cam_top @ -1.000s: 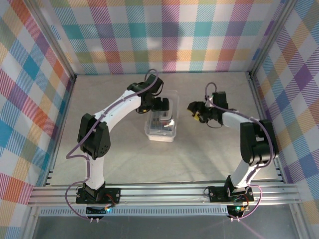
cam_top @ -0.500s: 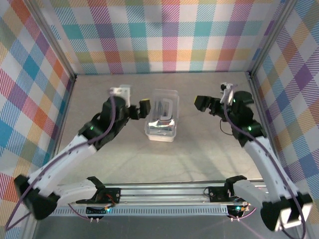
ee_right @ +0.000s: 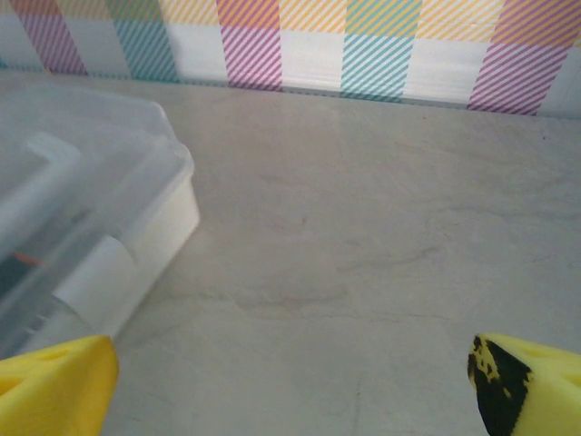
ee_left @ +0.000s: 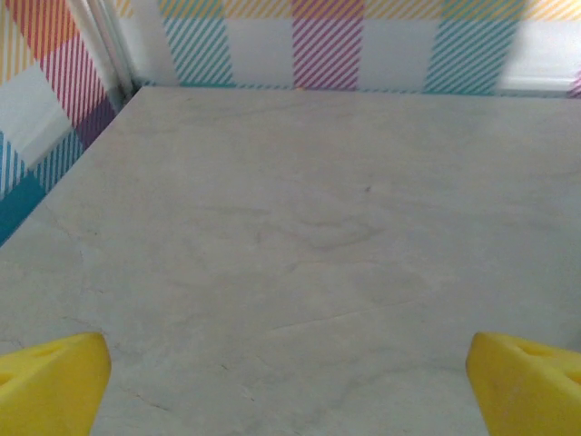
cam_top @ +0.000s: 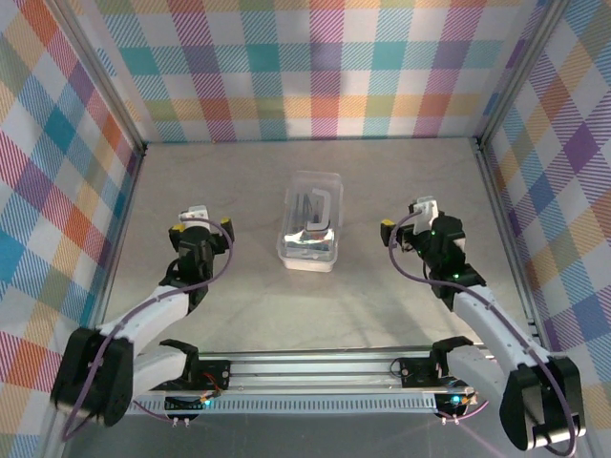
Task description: Pack the tool kit
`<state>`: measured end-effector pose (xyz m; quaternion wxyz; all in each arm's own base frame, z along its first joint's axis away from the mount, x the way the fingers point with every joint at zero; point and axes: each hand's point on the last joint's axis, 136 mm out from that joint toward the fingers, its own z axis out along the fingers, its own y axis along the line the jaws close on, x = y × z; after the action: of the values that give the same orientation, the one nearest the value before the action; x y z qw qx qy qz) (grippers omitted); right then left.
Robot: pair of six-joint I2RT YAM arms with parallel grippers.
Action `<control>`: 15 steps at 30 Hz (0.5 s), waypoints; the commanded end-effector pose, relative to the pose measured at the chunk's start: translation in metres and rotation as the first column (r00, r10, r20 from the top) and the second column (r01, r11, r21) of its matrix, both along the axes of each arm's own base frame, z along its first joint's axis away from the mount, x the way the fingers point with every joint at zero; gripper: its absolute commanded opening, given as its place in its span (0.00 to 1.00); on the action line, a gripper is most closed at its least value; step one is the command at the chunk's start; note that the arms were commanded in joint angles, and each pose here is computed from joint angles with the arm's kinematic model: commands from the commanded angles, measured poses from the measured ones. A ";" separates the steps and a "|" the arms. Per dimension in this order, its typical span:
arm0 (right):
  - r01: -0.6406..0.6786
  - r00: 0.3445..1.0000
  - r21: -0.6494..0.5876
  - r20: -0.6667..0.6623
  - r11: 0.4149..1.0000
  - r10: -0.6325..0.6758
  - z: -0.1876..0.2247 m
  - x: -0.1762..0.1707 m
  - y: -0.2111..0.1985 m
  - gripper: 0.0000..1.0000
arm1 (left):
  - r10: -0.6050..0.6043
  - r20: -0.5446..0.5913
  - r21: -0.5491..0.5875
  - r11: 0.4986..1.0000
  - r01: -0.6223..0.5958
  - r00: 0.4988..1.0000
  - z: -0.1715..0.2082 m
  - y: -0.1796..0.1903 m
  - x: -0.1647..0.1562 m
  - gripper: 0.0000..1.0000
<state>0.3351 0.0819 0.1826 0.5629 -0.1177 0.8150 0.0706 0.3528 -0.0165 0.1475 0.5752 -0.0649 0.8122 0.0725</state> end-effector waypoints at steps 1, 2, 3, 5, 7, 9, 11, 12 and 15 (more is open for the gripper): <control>-0.055 0.988 -0.102 0.141 0.993 0.070 0.017 0.020 -0.001 0.99 | -0.060 0.121 0.014 0.998 0.058 0.991 0.015 -0.001 0.028 1.00; -0.063 0.989 -0.100 0.126 0.993 0.076 0.010 0.023 -0.003 0.99 | -0.049 0.104 0.024 0.999 0.047 0.993 0.006 0.003 0.032 1.00; -0.061 0.990 -0.098 0.119 0.993 0.072 0.005 0.025 -0.005 0.99 | -0.026 0.114 0.019 1.000 0.024 0.993 0.009 0.008 0.034 1.00; -0.043 0.994 -0.081 0.095 0.996 0.051 -0.010 0.030 -0.011 0.99 | -0.017 0.102 -0.016 1.000 0.019 0.995 0.007 0.014 0.035 1.00; -0.049 0.996 -0.068 0.074 0.997 0.054 -0.020 0.032 -0.012 0.99 | 0.021 0.108 -0.044 0.999 -0.017 0.994 0.008 0.022 0.036 1.00; -0.038 0.996 -0.048 0.077 0.998 0.042 -0.031 0.036 -0.015 0.99 | 0.006 0.097 -0.053 0.999 -0.001 0.995 0.007 0.021 0.037 1.00; -0.017 0.998 -0.012 0.055 1.000 0.018 -0.040 0.040 -0.017 0.99 | -0.044 0.058 -0.047 0.998 0.047 0.997 0.000 0.014 0.034 1.00; -0.024 1.000 -0.006 0.020 1.000 0.024 -0.047 0.040 -0.018 0.99 | -0.050 0.046 -0.048 0.997 0.052 0.998 -0.004 0.013 0.030 1.00; -0.012 0.999 0.004 0.040 1.000 0.012 -0.057 0.038 -0.020 0.99 | -0.040 0.032 -0.044 0.998 0.041 0.999 -0.032 0.016 0.021 1.00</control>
<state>0.3686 0.0597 0.1127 0.5412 -0.1255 0.8293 0.0591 0.3784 0.0017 0.1271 0.5820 -0.0661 0.8087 0.0542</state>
